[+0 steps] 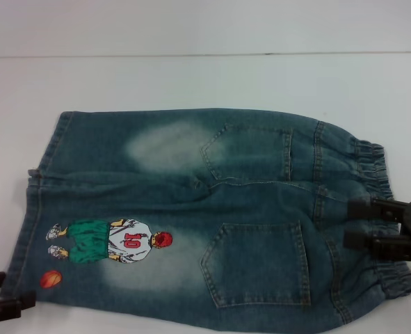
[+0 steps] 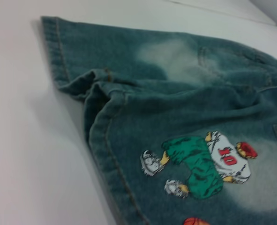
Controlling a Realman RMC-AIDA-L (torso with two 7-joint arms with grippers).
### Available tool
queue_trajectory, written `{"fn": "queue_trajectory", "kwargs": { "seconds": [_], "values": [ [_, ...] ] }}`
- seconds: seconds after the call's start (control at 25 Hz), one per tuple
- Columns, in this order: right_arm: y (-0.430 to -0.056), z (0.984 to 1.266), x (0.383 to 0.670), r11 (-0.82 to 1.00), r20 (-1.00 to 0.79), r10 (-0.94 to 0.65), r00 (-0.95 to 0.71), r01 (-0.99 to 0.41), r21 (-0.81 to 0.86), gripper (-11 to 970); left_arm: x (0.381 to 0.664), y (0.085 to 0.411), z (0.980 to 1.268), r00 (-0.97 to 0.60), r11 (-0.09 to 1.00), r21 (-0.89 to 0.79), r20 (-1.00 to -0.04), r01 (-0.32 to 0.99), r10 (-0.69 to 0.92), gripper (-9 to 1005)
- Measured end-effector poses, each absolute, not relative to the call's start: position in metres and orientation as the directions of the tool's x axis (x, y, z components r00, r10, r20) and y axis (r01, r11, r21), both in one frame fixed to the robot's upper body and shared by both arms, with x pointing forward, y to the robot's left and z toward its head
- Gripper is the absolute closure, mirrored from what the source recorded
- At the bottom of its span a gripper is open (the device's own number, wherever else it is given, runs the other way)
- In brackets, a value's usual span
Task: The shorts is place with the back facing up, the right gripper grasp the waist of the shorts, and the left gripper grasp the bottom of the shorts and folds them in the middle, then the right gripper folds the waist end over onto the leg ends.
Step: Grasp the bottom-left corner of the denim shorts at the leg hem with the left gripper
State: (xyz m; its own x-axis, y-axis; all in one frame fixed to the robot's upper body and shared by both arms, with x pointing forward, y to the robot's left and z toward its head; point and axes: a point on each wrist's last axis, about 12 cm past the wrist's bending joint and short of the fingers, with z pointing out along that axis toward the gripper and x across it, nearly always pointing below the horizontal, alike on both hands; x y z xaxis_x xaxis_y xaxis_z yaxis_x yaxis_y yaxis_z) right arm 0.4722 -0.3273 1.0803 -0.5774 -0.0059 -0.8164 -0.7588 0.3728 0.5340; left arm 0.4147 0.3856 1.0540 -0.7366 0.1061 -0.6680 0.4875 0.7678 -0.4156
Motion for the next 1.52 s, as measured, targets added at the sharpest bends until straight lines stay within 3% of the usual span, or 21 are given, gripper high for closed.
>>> {"fn": "queue_trajectory", "kwargs": {
  "seconds": [1.08,1.52],
  "values": [
    [-0.327,1.08,0.472,0.374,-0.816,-0.006,-0.578,-0.758,0.534,33,0.427,0.38,1.063,-0.795,0.743,-0.471,-0.592,0.476,0.134,93],
    [-0.328,1.08,0.472,0.376,-0.818,-0.004,-0.575,-0.759,0.531,33,0.434,0.374,1.066,-0.78,0.724,-0.472,-0.609,0.502,0.144,94]
  ]
}}
